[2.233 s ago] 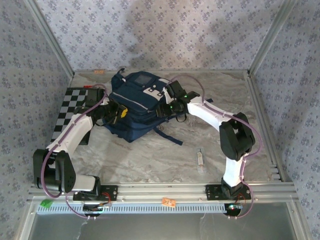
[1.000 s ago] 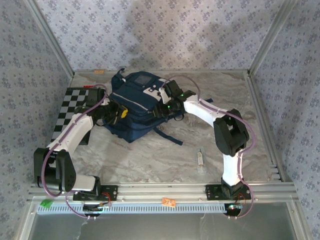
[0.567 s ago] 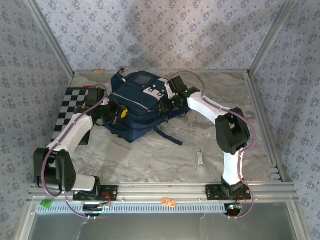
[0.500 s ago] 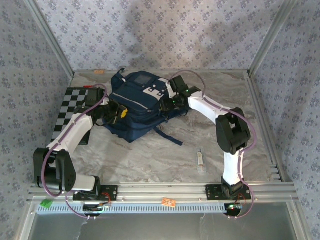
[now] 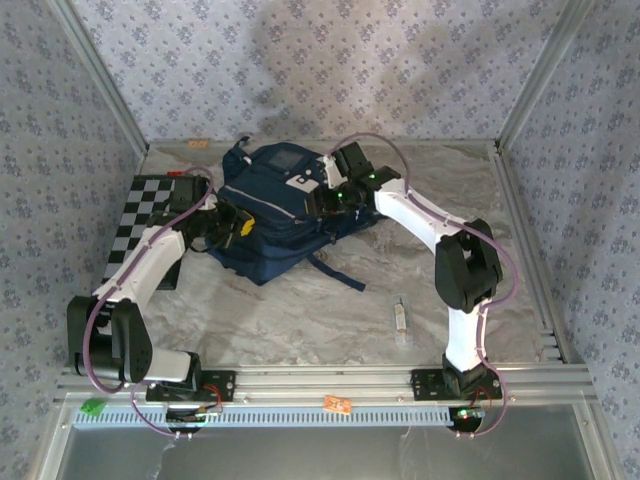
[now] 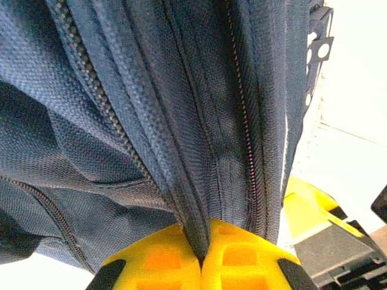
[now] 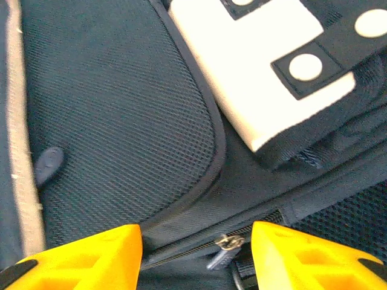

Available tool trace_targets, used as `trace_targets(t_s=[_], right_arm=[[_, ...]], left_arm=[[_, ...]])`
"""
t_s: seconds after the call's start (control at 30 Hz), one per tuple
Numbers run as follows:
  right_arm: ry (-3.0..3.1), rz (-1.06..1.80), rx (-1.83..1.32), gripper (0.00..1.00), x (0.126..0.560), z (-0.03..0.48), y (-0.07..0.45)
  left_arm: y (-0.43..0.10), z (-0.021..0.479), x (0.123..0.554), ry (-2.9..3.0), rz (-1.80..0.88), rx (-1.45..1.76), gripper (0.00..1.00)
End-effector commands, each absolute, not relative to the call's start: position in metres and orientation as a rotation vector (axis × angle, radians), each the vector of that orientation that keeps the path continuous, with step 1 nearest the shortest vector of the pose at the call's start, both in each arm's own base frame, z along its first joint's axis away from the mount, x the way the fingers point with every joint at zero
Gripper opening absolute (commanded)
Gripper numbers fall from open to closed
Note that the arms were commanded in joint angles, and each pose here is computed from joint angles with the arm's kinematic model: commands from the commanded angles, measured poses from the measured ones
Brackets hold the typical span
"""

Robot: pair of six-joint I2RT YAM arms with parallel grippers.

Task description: Pack the student bag

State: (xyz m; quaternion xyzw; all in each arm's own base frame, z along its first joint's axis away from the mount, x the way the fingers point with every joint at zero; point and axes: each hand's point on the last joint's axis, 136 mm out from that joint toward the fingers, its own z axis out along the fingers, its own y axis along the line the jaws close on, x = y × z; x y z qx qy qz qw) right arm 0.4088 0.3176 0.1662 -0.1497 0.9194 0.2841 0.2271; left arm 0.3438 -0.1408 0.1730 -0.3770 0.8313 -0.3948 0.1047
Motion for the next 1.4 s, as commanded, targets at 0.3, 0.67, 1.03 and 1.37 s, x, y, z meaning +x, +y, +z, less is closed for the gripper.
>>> trace_targets(t_s=[0.3,0.67,1.03,1.37], right_arm=[[2.620,0.869,-0.327,0.51,0.431,0.157,0.341],[2.693,0.806,-0.346,0.57,0.429,0.131,0.341],[2.693,0.796,-0.373,0.59,0.430,0.129,0.347],[2.621,0.965,-0.384,0.17,0.425,0.156,0.362]], left_arm=[[-0.145,0.185,0.347,2.449,-1.226,-1.013,0.00],[-0.140,0.180,0.346,2.458,-1.217,-1.014,0.00],[-0.139,0.180,0.347,2.456,-1.218,-1.015,0.00],[-0.140,0.172,0.345,2.501,-1.194,-0.957,0.00]])
